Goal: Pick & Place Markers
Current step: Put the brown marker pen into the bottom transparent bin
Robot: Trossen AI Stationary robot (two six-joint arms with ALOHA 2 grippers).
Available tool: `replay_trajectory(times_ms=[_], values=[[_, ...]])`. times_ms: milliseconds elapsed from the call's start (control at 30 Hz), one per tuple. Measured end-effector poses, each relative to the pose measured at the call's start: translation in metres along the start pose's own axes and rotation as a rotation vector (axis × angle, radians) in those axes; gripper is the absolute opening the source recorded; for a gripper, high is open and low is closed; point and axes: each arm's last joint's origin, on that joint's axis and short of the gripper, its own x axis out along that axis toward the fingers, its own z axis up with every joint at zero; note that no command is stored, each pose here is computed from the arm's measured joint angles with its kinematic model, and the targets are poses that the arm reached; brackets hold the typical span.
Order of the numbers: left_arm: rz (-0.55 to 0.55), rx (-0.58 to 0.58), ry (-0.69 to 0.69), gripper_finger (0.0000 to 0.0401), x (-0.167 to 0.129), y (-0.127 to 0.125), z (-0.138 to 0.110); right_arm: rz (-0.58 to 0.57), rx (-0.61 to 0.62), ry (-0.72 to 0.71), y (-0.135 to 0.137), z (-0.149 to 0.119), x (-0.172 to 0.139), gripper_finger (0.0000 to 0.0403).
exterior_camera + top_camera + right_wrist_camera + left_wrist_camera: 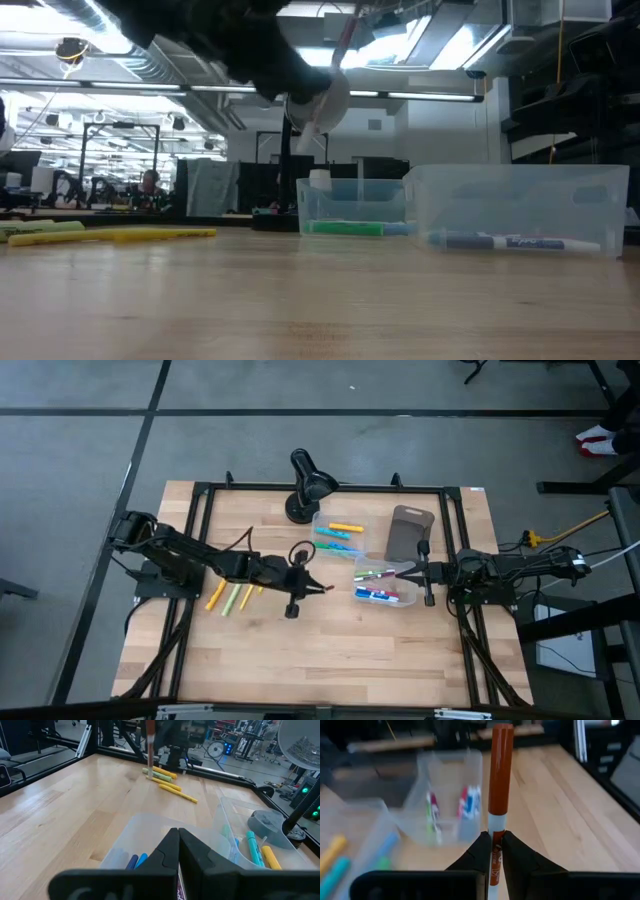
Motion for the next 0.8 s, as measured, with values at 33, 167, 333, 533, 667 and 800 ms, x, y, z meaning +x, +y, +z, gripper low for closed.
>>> replay_trajectory(times_ms=[33,167,333,533,667,800], values=[[0.006,0.007,-0.027,0.0026,0.0,0.002,0.003,0.0,0.0,0.0,0.0,0.0,0.0,0.0007],[0.029,0.021,-0.137,0.0026,0.004,0.008,0.011,0.0,0.0,0.0,0.0,0.0,0.0,0.0007],[0.029,0.031,-0.187,0.0026,0.014,0.014,0.008,0.0,0.0,0.0,0.0,0.0,0.0,0.0007],[0.044,0.061,-0.266,0.0026,0.031,0.015,0.01,0.0,0.0,0.0,0.0,0.0,0.0,0.0007],[0.043,0.109,-0.247,0.0026,0.053,0.014,0.022,0.0,0.0,0.0,0.0,0.0,0.0,0.0007],[0.041,0.146,-0.212,0.0026,0.078,0.014,0.036,0.0,0.0,0.0,0.0,0.0,0.0,0.0007]])
